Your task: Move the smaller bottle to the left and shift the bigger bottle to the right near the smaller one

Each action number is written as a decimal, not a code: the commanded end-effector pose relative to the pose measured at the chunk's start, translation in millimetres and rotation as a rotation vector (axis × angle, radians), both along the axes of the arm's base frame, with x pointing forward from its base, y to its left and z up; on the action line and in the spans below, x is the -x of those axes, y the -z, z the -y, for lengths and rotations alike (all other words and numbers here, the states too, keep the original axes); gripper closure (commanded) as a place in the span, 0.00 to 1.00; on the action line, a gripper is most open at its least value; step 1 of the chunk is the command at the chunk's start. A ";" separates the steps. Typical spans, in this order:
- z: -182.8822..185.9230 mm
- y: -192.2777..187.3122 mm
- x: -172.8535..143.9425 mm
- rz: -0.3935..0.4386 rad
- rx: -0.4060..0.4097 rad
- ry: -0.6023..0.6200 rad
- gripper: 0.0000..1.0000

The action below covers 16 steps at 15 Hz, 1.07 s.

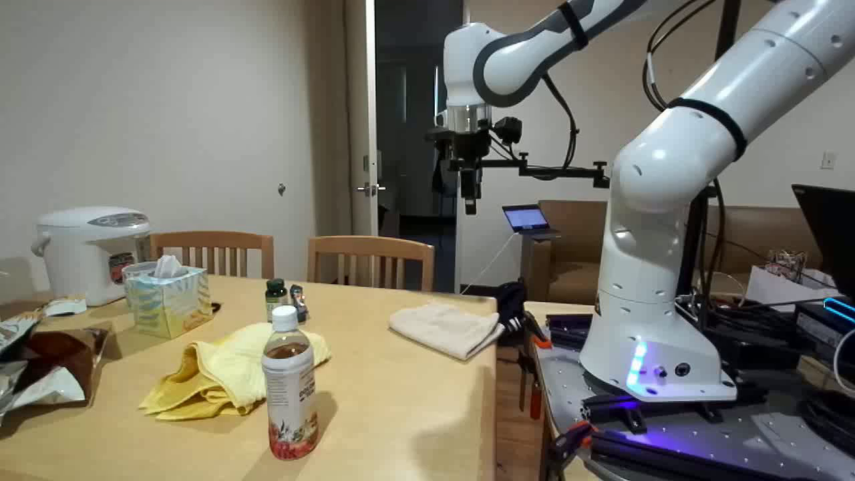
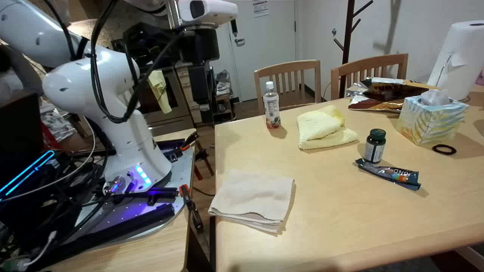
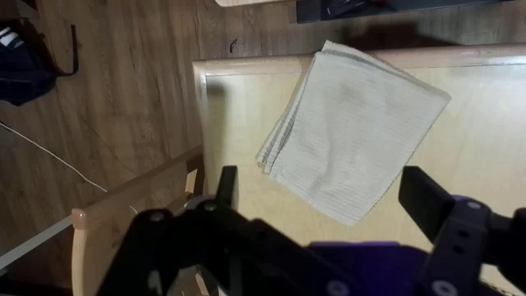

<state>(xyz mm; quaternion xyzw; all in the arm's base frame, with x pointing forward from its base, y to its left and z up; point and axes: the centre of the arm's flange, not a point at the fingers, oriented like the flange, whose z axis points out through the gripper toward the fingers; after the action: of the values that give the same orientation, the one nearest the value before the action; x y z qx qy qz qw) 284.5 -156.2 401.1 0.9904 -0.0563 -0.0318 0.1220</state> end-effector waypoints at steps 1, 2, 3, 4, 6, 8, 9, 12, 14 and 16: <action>-0.1 0.4 0.1 -0.001 0.000 0.000 0.00; -0.1 0.4 0.1 -0.001 0.000 0.000 0.00; -0.1 0.5 0.1 -0.001 0.000 0.000 0.00; -0.1 0.5 0.1 -0.001 0.000 0.000 0.00; -0.1 0.5 0.1 -0.001 0.000 0.000 0.00; -3.3 0.9 -2.2 0.009 0.005 -0.020 0.00; -6.7 0.0 -6.5 0.028 0.000 -0.059 0.00; -18.2 -7.4 -23.7 0.098 -0.001 -0.187 0.00; -25.8 -14.8 -37.1 0.142 -0.018 -0.265 0.00; -30.8 -23.2 -50.3 0.175 -0.034 -0.302 0.00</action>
<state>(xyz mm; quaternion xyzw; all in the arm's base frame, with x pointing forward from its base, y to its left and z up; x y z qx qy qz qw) 316.0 -126.9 417.6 0.9903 0.0446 0.0480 0.1222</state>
